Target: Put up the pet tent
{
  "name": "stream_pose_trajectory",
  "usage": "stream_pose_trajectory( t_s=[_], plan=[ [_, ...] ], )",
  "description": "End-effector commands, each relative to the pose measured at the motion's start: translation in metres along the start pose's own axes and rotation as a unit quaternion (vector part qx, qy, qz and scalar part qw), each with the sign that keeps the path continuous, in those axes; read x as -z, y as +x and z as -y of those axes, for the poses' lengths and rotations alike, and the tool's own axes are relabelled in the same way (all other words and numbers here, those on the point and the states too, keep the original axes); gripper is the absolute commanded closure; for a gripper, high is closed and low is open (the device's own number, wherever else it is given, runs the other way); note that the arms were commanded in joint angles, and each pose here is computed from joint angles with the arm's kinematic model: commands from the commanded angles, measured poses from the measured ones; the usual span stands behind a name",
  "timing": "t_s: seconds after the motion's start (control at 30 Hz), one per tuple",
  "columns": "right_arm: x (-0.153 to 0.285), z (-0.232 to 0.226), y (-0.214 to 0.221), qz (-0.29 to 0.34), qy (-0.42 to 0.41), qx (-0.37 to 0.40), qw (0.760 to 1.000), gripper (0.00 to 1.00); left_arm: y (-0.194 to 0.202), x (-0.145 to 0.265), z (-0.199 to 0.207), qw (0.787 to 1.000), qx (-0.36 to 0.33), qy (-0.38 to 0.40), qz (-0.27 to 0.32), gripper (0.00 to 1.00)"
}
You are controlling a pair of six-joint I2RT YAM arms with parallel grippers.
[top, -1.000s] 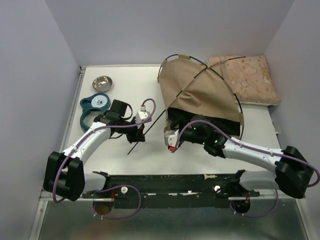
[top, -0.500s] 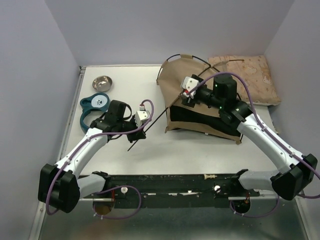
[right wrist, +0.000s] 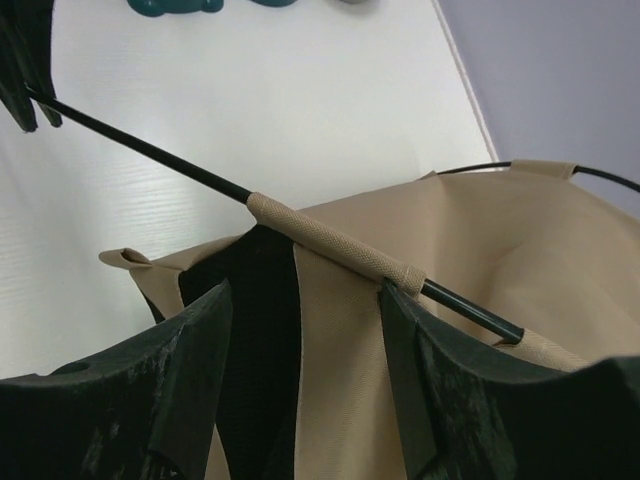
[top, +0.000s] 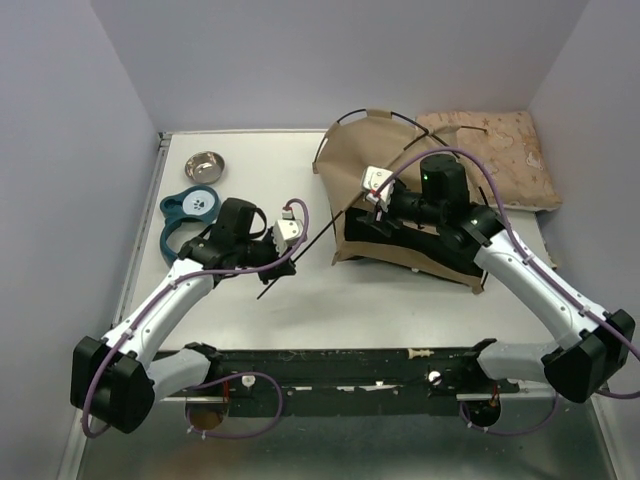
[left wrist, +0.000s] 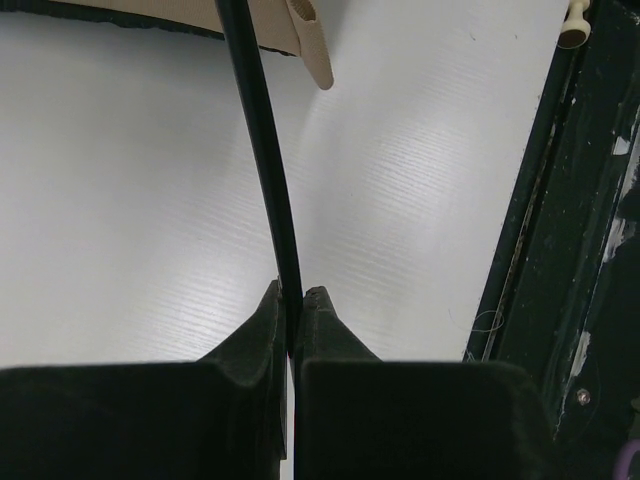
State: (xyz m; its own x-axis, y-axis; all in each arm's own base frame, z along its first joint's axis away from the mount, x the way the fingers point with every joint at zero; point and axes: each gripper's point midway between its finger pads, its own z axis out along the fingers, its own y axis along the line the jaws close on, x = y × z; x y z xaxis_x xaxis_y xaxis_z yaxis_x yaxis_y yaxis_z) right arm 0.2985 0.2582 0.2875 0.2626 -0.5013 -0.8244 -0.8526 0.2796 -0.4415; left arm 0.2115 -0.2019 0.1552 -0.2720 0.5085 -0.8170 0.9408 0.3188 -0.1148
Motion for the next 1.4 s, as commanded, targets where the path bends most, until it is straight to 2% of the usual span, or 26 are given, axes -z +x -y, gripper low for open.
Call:
stream_pose_trajectory(
  t_s=[0.0,0.47,0.8,0.87,0.9,1.07,1.37],
  plan=[
    [-0.004,0.010,0.013,-0.026,0.007,-0.023,0.999,0.31,-0.029,0.007,0.005,0.998,-0.050,-0.001,0.035,1.00],
    [0.025,0.034,0.016,-0.025,0.043,-0.007,0.999,0.30,-0.030,0.007,0.013,0.997,-0.066,0.006,0.030,1.00],
    [-0.004,0.017,0.014,0.001,-0.042,-0.046,0.998,0.29,-0.047,0.005,0.016,0.997,-0.062,0.013,0.045,1.00],
    [-0.008,0.008,0.015,0.006,-0.069,-0.055,0.996,0.33,-0.057,0.006,0.019,0.996,-0.064,0.016,0.055,1.00],
    [-0.008,-0.004,0.010,0.018,-0.096,-0.064,0.993,0.40,-0.074,0.007,0.022,0.995,-0.063,0.015,0.074,1.00],
    [-0.001,-0.032,-0.004,0.038,-0.142,-0.065,0.987,0.48,-0.116,0.002,0.017,0.990,-0.046,0.000,0.131,1.00],
    [0.000,-0.079,-0.012,0.039,-0.206,-0.075,0.975,0.51,-0.191,-0.012,0.028,0.977,-0.034,0.014,0.210,1.00]
  ],
)
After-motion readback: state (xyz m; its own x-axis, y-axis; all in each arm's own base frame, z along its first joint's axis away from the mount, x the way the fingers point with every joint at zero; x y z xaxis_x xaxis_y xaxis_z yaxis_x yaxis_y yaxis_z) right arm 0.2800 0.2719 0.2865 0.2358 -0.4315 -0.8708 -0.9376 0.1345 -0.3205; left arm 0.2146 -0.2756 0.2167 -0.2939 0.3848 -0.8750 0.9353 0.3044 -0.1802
